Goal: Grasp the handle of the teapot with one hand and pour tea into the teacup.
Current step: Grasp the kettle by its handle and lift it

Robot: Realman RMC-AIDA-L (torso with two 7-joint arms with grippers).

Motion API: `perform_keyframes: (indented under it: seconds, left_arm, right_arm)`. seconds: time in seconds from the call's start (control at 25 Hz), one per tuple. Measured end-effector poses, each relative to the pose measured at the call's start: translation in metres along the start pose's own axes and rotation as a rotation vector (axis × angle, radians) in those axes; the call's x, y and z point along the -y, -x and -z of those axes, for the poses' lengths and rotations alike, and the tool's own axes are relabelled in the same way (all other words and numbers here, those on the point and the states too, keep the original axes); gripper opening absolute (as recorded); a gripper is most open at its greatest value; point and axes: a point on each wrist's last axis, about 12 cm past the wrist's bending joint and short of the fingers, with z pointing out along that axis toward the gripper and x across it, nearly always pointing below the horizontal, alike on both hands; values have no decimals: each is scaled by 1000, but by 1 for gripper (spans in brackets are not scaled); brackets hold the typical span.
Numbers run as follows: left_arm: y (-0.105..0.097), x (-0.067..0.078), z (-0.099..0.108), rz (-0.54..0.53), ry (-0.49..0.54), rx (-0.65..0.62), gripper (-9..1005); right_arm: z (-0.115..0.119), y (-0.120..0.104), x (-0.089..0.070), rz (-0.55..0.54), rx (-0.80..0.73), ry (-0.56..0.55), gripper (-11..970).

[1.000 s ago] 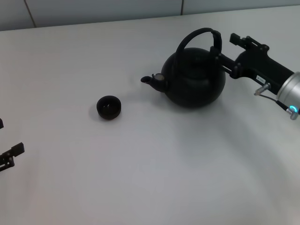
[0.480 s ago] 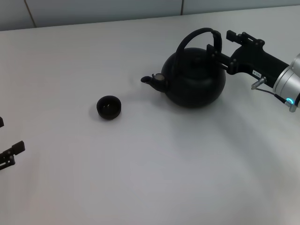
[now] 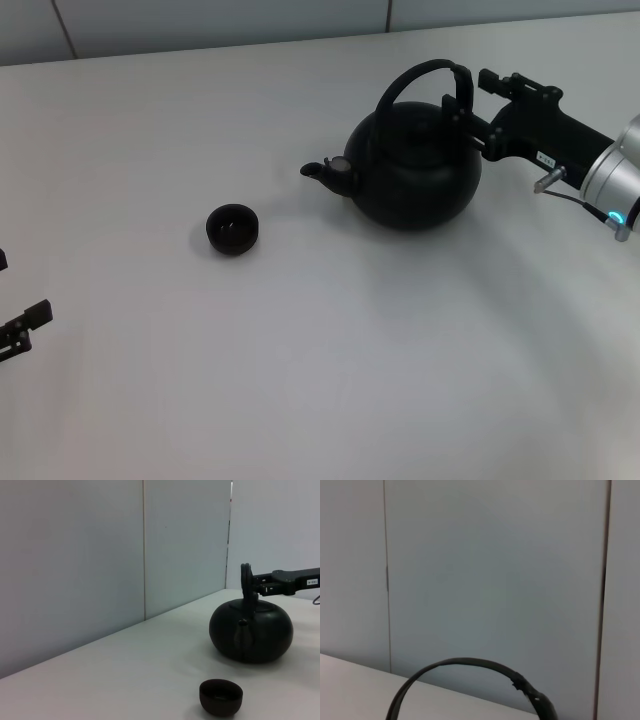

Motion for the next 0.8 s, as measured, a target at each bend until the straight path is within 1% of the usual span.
perform_keyframes:
  seconds: [0.16, 0.36, 0.8]
  left_arm:
    - [0, 0, 0, -1, 1, 0, 819]
    - [-1, 0, 1, -6, 2, 1, 819]
    - [-2, 3, 3, -1, 2, 2, 819]
  right_arm:
    - [-1, 0, -2, 6, 2, 9, 526]
    - [-1, 2, -1, 10, 6, 13, 291]
    - [1, 2, -1, 2, 22, 14, 80]
